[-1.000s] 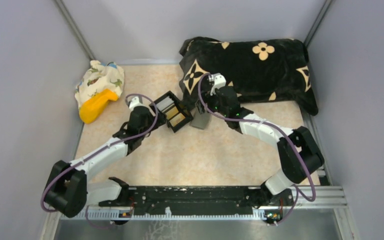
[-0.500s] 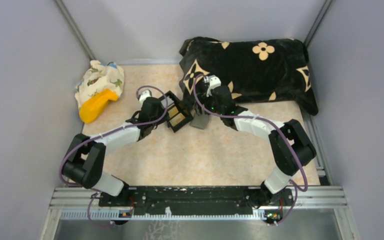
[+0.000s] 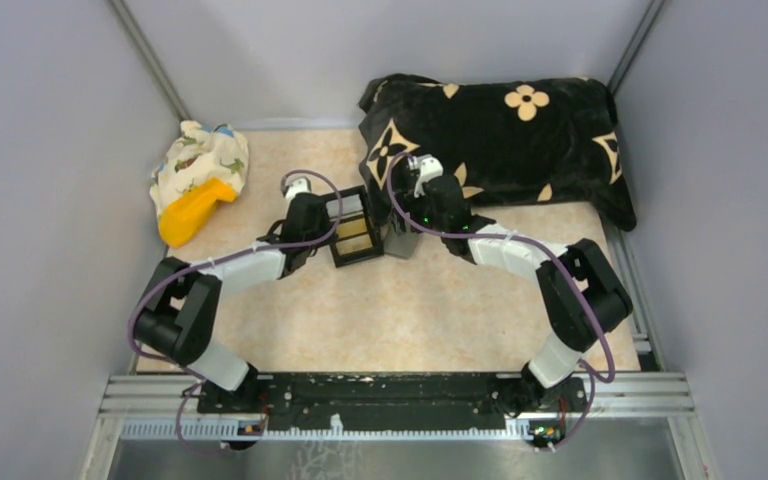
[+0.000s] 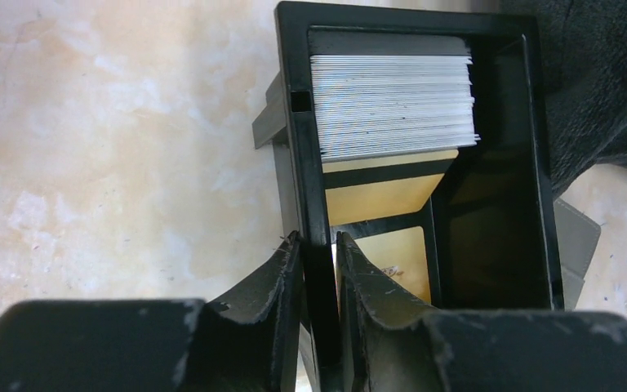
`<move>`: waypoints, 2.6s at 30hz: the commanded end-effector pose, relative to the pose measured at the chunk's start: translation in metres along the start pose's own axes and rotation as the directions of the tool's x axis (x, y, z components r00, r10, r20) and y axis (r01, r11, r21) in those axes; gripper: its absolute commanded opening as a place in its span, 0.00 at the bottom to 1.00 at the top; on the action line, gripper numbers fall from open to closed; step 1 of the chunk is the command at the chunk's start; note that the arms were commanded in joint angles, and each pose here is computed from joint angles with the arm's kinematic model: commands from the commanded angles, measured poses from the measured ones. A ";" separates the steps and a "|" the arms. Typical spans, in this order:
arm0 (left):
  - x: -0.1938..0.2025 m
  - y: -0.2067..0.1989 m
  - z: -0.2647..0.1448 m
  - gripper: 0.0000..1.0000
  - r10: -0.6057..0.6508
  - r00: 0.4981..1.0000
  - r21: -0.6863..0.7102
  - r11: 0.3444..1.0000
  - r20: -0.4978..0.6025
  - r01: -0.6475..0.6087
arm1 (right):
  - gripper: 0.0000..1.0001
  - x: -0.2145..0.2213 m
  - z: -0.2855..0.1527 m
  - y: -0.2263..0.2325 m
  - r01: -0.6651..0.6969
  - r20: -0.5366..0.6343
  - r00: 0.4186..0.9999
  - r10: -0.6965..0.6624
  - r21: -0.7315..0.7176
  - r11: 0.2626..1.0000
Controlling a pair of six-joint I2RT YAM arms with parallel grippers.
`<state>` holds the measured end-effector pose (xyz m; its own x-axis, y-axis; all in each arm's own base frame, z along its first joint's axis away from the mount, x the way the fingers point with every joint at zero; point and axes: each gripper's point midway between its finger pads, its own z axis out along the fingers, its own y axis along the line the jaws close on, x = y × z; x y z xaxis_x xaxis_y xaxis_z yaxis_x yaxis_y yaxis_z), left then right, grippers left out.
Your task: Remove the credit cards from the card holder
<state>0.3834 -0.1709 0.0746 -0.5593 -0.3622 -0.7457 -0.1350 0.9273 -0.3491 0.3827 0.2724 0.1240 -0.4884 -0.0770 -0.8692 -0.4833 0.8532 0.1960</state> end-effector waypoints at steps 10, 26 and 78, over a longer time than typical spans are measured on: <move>-0.012 0.059 -0.016 0.26 0.075 0.991 -0.242 0.969 0.110 -0.046 | 0.75 0.002 -0.007 -0.014 -0.024 0.037 0.999 0.021 0.085 0.996; -0.016 0.036 -0.034 0.99 -0.109 0.987 -0.116 0.986 0.116 0.123 | 0.88 0.032 -0.013 -0.054 -0.217 0.027 0.976 0.217 0.240 0.946; -0.008 -0.012 -0.057 0.99 -0.076 0.996 0.175 0.982 0.035 0.069 | 0.26 0.059 -0.036 0.003 0.624 -0.283 0.775 -0.565 0.482 0.615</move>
<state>0.3414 -0.1698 0.1111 -0.5301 -0.4381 -0.7260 -0.0582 0.8729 -0.4843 0.3384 0.2285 0.0983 -0.3210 -0.6415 -0.6968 -0.2794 0.7671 -0.5775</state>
